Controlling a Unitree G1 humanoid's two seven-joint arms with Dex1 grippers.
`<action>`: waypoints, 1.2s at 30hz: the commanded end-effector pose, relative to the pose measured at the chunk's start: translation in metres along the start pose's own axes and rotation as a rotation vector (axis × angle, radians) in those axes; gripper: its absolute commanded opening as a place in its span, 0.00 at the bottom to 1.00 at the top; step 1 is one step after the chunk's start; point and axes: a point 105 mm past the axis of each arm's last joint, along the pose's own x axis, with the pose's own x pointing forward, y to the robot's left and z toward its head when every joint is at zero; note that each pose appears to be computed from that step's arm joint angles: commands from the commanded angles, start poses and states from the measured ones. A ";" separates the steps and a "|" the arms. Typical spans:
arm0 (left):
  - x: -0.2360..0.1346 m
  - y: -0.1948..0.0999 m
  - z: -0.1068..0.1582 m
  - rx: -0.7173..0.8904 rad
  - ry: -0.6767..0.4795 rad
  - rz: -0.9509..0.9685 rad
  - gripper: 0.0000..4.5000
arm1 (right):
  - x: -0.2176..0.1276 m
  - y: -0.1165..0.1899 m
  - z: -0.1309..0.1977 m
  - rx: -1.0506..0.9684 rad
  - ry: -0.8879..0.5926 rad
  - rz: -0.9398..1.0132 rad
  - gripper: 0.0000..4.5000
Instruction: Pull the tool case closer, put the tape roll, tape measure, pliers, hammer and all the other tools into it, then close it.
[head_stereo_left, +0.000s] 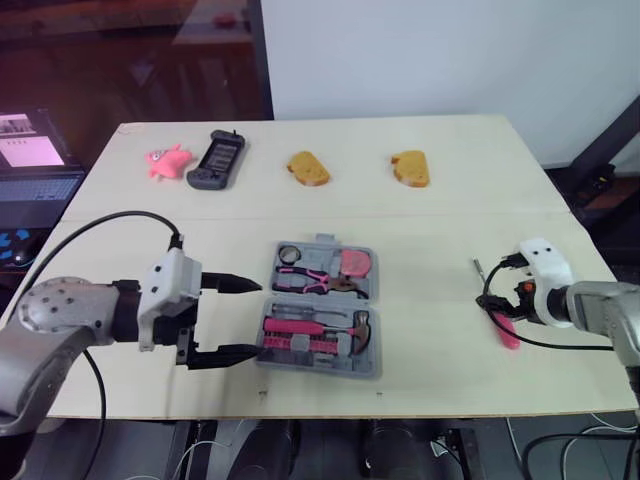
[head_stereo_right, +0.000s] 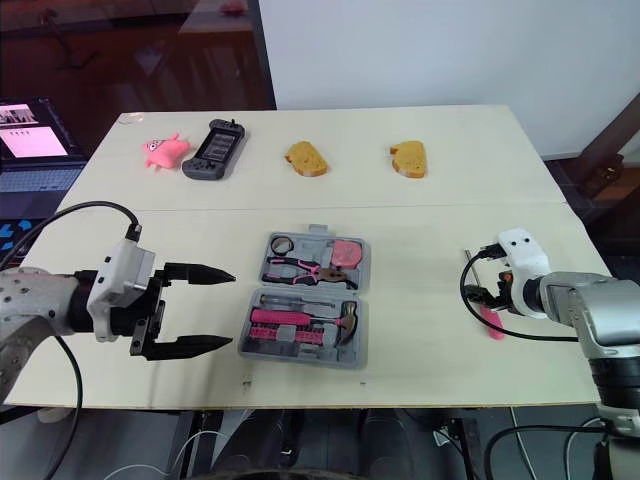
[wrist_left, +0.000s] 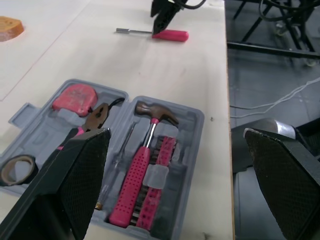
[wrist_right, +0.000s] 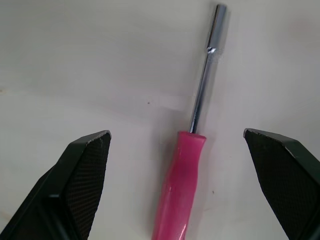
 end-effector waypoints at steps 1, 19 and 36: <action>-0.005 -0.002 0.008 0.049 -0.009 0.041 1.00 | 0.000 -0.010 0.004 0.003 0.008 -0.036 1.00; -0.009 -0.003 0.004 0.044 0.018 0.074 1.00 | 0.024 -0.006 -0.008 0.105 0.039 0.020 0.16; -0.005 -0.003 0.000 0.039 0.022 0.057 1.00 | 0.013 0.089 0.005 0.116 0.016 0.112 0.09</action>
